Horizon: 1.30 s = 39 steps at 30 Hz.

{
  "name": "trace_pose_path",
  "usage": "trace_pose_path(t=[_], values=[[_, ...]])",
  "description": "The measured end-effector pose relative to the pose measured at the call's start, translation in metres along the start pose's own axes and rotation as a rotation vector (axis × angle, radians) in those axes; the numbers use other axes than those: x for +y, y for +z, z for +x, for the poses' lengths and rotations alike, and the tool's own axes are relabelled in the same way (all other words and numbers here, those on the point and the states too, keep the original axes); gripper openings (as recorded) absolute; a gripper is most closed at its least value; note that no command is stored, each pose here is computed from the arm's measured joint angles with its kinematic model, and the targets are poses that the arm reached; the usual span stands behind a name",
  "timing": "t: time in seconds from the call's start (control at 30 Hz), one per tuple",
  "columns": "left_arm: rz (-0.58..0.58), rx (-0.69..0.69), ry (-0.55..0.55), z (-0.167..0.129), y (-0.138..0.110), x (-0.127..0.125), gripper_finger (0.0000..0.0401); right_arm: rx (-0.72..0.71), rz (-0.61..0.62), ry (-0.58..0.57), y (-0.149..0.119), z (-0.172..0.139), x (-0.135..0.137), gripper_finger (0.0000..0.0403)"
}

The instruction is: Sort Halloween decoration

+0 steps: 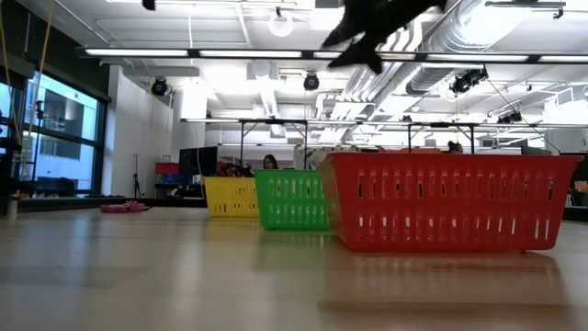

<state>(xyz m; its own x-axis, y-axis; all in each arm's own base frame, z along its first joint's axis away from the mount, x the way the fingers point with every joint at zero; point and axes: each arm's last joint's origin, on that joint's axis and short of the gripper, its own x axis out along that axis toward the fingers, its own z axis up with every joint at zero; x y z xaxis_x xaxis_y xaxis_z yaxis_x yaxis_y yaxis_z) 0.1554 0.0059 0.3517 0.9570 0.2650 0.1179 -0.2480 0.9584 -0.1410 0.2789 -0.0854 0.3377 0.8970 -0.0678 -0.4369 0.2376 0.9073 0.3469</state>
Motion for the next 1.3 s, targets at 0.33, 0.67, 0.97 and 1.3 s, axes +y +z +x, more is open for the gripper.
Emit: trace_pose_path(t=[0.33, 0.67, 0.97, 1.3], values=[[0.044, 0.107, -0.137, 0.022, -0.018, -0.006, 0.0213, -0.453, -0.351, 0.181, -0.029, -0.051, 0.037, 0.0204], [0.015, 0.107, -0.135, 0.024, -0.019, -0.006, 0.0213, -0.464, -0.387, 0.184, -0.027, -0.052, 0.041, 0.0204], [-0.089, 0.551, 0.217, 0.034, -0.015, 0.028, 0.0213, -0.474, -0.373, 0.130, -0.026, -0.052, 0.039, 0.0204], [-0.219, 1.271, 0.721, 0.035, -0.076, 0.091, 0.0213, -0.452, -0.340, 0.112, -0.028, -0.051, 0.037, 0.0204]])
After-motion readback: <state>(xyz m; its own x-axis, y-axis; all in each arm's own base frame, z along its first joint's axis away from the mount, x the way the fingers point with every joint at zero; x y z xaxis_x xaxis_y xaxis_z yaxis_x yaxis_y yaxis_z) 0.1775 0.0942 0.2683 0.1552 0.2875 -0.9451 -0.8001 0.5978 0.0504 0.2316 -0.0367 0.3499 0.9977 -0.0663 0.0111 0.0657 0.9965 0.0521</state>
